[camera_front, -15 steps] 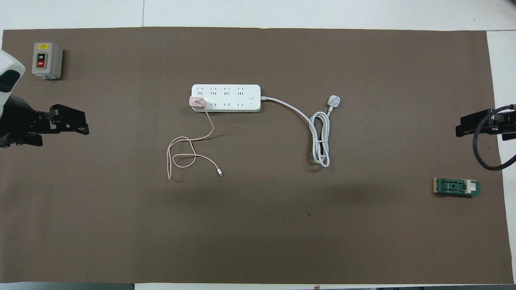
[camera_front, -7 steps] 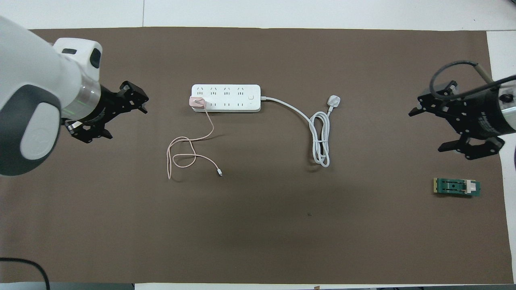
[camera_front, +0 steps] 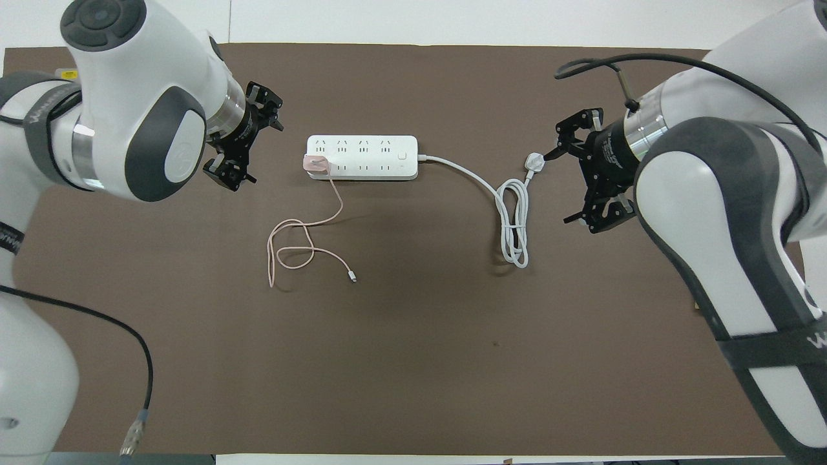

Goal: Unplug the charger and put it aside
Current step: 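Move the left gripper to the charger while the right gripper reaches the strip, then grip the charger with the left gripper while the right gripper holds the strip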

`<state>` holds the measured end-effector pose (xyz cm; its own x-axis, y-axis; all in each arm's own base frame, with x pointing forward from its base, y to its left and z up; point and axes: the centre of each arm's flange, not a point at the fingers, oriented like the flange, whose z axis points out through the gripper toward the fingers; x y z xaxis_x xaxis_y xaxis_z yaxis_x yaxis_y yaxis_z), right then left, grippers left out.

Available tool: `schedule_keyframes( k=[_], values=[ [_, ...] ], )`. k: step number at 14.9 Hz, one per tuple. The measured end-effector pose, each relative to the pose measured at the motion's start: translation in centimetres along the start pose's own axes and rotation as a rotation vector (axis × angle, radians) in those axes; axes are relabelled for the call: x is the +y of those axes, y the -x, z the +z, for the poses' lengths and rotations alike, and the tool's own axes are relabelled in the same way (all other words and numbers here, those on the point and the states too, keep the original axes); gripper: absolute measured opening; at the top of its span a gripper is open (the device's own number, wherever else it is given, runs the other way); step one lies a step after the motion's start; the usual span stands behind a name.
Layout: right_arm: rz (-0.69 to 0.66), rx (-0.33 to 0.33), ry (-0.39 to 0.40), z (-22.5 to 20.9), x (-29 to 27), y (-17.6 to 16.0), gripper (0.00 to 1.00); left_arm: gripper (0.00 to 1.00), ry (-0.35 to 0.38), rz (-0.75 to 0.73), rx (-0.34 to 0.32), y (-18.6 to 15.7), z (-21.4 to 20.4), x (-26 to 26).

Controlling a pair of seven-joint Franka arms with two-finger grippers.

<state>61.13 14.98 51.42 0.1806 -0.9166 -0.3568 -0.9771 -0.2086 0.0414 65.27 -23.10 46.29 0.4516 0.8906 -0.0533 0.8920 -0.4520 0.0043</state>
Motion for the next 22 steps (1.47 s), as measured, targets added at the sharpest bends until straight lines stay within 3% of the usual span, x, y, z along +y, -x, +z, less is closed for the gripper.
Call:
schedule_keyframes(
  k=[2,5,12,22],
  values=[
    [0.072,-0.085,-0.037,1.4,-2.1,0.0,1.0,1.0,0.002,-0.103,0.036,-0.4,2.3,2.5],
    [0.11,-0.13,-0.05,4.6,-4.0,0.8,1.0,1.0,0.003,-0.216,0.076,0.3,5.4,4.5],
    [0.214,-0.276,-0.143,13.3,-7.5,3.1,1.0,1.0,0.043,-0.316,0.05,1.2,7.8,5.3],
    [0.092,-0.268,-0.101,21.0,-6.6,6.3,1.0,1.0,-0.001,-0.369,0.04,3.0,11.1,3.1]
  ],
)
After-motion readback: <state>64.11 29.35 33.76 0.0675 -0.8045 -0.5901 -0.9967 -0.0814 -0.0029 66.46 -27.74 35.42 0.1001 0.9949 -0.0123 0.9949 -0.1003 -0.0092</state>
